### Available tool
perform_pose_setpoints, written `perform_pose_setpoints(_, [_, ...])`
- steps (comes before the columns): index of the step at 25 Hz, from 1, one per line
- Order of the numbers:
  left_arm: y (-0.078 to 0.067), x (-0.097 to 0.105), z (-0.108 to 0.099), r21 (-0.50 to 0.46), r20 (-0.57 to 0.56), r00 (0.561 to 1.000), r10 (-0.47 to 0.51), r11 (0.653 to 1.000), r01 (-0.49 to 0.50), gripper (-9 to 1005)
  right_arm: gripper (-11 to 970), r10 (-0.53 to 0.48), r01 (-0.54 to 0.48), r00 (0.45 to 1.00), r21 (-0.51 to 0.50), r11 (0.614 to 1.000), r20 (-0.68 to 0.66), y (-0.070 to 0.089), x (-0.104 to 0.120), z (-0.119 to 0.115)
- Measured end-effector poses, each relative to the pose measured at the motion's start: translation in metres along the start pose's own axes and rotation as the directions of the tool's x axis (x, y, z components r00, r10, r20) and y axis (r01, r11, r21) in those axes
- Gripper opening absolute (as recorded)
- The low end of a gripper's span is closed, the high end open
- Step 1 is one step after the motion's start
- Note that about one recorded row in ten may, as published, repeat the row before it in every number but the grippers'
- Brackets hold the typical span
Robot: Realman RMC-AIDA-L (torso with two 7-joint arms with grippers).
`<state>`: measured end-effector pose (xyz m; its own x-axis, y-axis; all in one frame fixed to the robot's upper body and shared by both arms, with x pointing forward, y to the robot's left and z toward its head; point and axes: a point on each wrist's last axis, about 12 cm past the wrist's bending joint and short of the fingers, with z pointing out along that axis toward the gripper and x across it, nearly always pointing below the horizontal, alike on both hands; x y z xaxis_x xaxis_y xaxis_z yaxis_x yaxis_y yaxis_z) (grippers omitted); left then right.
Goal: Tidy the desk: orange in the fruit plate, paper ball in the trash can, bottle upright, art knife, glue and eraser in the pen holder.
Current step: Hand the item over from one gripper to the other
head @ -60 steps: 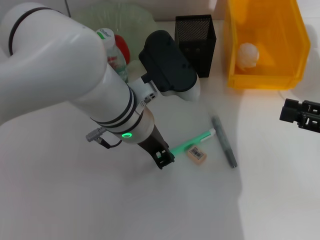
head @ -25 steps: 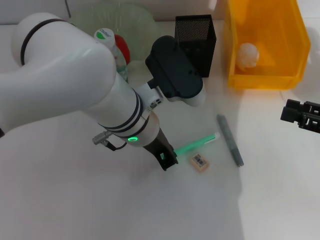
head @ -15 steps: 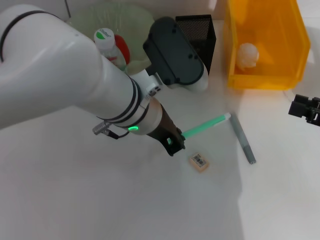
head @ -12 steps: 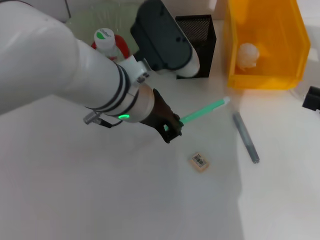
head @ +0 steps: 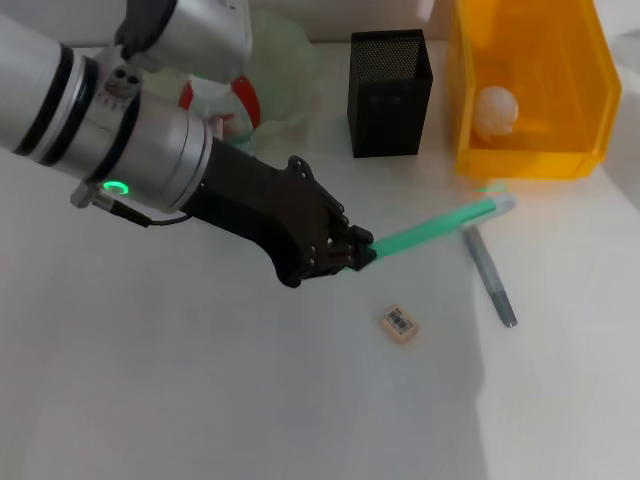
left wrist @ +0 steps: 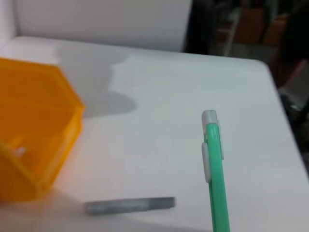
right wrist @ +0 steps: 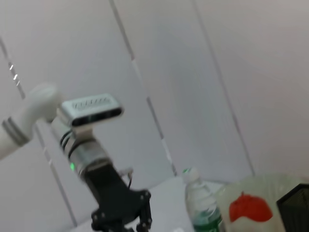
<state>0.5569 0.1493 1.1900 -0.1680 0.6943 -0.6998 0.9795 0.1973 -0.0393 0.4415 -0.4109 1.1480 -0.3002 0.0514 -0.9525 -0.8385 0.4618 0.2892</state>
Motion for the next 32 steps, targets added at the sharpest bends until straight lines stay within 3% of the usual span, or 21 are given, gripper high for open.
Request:
perform_pose_setpoints(1, [-0.003,0.002,-0.007,0.114,0.045,0.997,0.059,0.991,-0.064,125,563,-0.013,0.012,1.000,-0.013,1.000,-0.022,0.001,-0.003,0.000])
perform_pose_setpoints(2, [-0.004,0.003,-0.008,0.155,0.059,0.994,0.089,0.983,-0.097,126,563,-0.018,0.017,0.999,-0.023,1.000,-0.044,0.001,-0.004,0.001])
perform_pose_setpoints(10, [-0.012,-0.001,0.007,0.224,0.065,0.970,0.234,0.944,-0.243,139,562,-0.051,0.035,0.991,-0.129,0.991,-0.126,-0.004,0.001,0.033])
perform_pose_setpoints(23, [0.001,-0.013,0.029,0.247,0.005,0.974,0.227,0.943,-0.221,160,562,-0.218,0.173,0.958,-0.230,0.958,-0.186,-0.006,0.019,0.083])
perform_pose_setpoints(32, [0.003,-0.016,0.029,0.243,0.007,0.974,0.228,0.944,-0.223,174,419,-0.240,0.188,0.947,-0.237,0.953,-0.214,-0.010,0.022,0.101])
